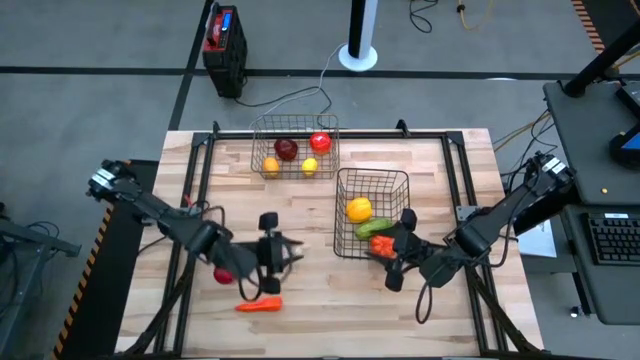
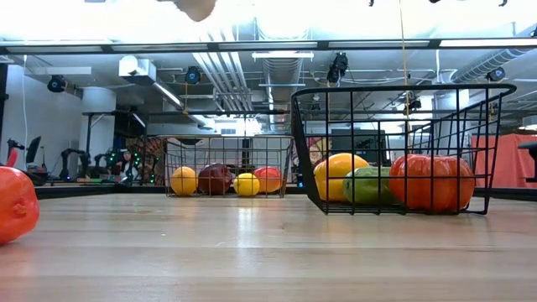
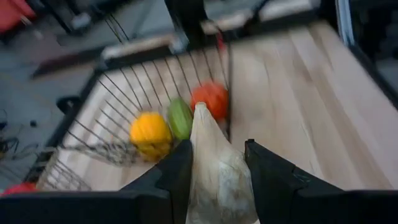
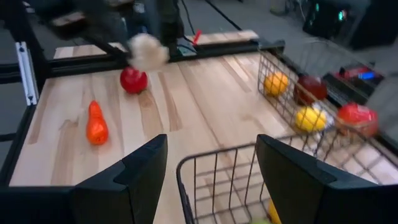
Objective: Sort produce into baskets
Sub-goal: Put the white garlic into the black wire basket
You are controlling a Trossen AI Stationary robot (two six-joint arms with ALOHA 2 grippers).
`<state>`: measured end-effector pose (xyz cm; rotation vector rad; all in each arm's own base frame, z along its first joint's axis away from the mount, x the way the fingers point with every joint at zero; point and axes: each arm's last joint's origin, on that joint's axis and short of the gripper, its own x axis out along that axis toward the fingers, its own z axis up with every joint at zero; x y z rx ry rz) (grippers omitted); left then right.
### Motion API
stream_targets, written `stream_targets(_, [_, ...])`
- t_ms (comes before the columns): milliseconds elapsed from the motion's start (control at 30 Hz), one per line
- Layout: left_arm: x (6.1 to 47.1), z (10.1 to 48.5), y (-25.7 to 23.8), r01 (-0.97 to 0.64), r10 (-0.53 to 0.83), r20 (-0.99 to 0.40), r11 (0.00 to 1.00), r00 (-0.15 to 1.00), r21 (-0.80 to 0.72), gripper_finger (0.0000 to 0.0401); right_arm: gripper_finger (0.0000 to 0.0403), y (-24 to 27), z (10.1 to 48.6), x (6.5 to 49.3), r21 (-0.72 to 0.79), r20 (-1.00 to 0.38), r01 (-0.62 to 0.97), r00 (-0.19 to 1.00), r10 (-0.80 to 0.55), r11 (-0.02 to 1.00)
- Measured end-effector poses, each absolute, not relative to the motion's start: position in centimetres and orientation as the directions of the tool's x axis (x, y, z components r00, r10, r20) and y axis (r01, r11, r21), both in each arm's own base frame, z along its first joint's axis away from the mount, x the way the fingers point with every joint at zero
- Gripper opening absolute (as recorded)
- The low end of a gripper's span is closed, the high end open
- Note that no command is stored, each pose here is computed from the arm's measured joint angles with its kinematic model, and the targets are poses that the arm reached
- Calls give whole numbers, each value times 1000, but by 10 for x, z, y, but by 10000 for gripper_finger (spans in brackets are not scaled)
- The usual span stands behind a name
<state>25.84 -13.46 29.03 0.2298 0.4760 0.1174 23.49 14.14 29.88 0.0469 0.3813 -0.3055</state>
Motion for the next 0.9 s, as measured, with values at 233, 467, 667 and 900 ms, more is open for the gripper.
stream_targets(233, [265, 282, -95, -97, 161, -234, 960, 959, 263, 116, 238, 137, 304, 244, -135, -300, 260, 909, -289, 956])
stream_targets(467, [276, 273, -45, -95, 181, -231, 935, 956, 341, 116, 238, 118, 306, 255, -312, -286, 264, 890, -355, 913])
stream_targets(667, [277, 281, -6, -128, 207, -205, 931, 957, 342, 116, 238, 90, 326, 259, -374, -242, 325, 870, -430, 868])
stream_targets(900, [263, 326, 16, -239, 273, -130, 944, 953, 230, 116, 238, 57, 370, 250, -281, -150, 424, 867, -476, 861])
